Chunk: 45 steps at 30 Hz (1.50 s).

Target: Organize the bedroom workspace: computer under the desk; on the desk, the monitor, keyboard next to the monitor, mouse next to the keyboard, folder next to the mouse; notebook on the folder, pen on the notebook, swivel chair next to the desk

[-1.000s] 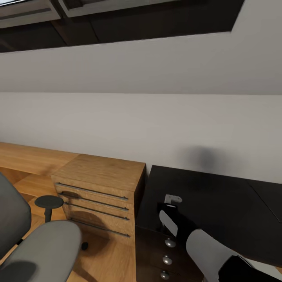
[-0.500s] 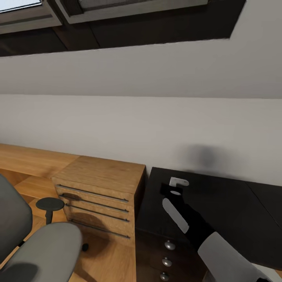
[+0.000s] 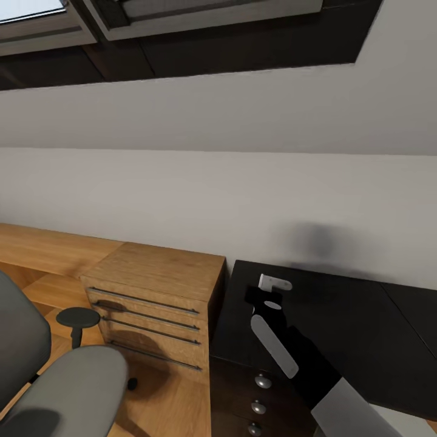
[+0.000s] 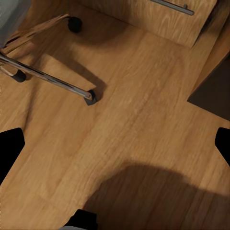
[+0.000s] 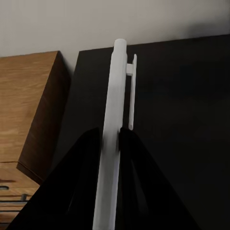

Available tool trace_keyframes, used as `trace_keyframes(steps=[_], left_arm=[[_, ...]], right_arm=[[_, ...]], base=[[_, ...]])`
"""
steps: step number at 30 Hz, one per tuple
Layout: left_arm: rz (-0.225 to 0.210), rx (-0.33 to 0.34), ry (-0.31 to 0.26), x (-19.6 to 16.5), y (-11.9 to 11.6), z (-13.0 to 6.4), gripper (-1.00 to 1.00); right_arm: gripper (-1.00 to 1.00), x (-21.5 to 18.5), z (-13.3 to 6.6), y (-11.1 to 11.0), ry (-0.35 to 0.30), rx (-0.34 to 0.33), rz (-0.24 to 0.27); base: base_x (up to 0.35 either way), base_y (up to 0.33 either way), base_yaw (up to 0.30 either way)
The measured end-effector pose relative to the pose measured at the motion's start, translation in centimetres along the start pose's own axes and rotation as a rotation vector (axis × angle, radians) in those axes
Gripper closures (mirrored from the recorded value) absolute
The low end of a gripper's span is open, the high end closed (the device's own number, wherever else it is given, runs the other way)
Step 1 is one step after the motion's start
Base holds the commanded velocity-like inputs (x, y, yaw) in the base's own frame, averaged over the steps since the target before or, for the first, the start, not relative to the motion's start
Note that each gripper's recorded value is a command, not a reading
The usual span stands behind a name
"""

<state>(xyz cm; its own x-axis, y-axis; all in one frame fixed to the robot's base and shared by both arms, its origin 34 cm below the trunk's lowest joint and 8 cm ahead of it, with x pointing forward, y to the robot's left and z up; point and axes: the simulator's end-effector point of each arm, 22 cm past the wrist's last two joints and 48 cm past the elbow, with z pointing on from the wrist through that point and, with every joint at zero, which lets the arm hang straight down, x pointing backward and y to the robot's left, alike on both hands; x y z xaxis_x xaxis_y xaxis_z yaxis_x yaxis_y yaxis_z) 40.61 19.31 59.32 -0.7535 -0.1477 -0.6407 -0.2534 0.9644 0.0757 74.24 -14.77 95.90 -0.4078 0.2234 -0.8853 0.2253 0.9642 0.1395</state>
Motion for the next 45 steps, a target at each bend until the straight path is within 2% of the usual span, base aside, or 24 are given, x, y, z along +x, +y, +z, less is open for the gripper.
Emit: trace_keyframes(steps=[13, 34, 45], left_arm=[[-0.002, 0.001, 0.001, 0.03, 0.06, 0.04, -1.0], [-0.001, 0.0, 0.002, 0.05, 0.1, 0.04, -1.0], [-0.001, 0.0, 0.001, 0.05, 0.12, 0.05, -1.0]], right_arm=[[1.0, -0.05, -0.03, 0.0, -0.003, 0.002, 0.005], [1.0, -0.05, -0.04, 0.0, -0.004, 0.004, 0.005], [1.0, 0.0, -0.01, -0.06, -0.002, 0.004, 0.005]], base=[[-0.005, 0.0, 0.0], [-0.085, 0.0, 0.0], [-0.003, 0.0, -0.19]])
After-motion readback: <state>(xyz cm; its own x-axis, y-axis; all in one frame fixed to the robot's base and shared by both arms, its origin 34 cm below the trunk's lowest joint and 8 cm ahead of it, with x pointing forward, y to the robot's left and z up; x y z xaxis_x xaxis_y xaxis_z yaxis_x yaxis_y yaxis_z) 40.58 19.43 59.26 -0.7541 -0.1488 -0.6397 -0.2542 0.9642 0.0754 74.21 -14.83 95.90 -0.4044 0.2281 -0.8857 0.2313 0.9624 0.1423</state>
